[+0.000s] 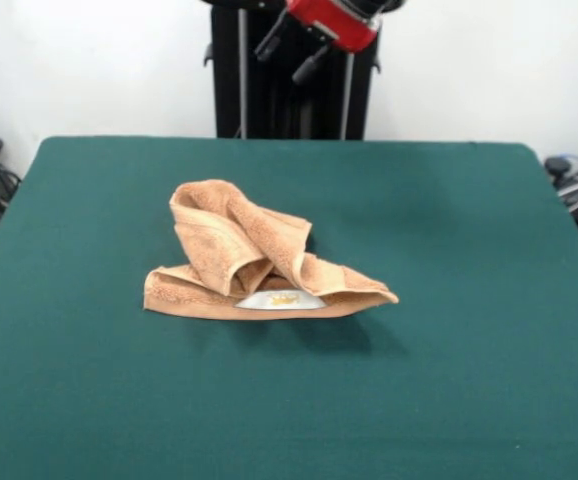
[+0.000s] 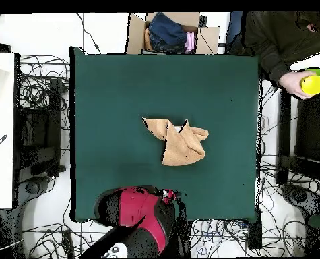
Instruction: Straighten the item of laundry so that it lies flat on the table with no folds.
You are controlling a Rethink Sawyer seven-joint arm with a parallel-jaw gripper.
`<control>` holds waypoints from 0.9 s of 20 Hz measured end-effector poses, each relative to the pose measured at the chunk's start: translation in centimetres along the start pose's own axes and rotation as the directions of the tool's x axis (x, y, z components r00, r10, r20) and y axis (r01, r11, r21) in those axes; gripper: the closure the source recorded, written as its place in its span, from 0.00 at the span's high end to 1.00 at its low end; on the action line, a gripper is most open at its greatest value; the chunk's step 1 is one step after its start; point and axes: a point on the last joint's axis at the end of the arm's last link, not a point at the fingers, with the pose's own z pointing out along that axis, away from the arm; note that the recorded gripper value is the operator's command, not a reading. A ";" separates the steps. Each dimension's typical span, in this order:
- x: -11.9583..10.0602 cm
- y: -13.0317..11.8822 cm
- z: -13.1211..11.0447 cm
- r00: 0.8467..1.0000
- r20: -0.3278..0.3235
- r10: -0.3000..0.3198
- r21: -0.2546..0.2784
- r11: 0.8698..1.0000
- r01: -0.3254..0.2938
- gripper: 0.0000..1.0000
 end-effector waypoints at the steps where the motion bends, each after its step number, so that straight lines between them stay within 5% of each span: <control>1: 0.0 0.2 0.1 1.000 -0.005 0.003 -0.016 1.000 -0.003 1.00; 4: 0.0 0.0 0.5 0.999 -0.027 0.029 -0.069 0.997 -0.031 1.00; 9: -0.3 -3.4 1.7 0.987 -0.075 0.145 -0.183 0.971 -0.157 1.00; 18: 0.8 -6.5 -2.1 0.966 -0.131 0.223 -0.308 0.917 -0.254 1.00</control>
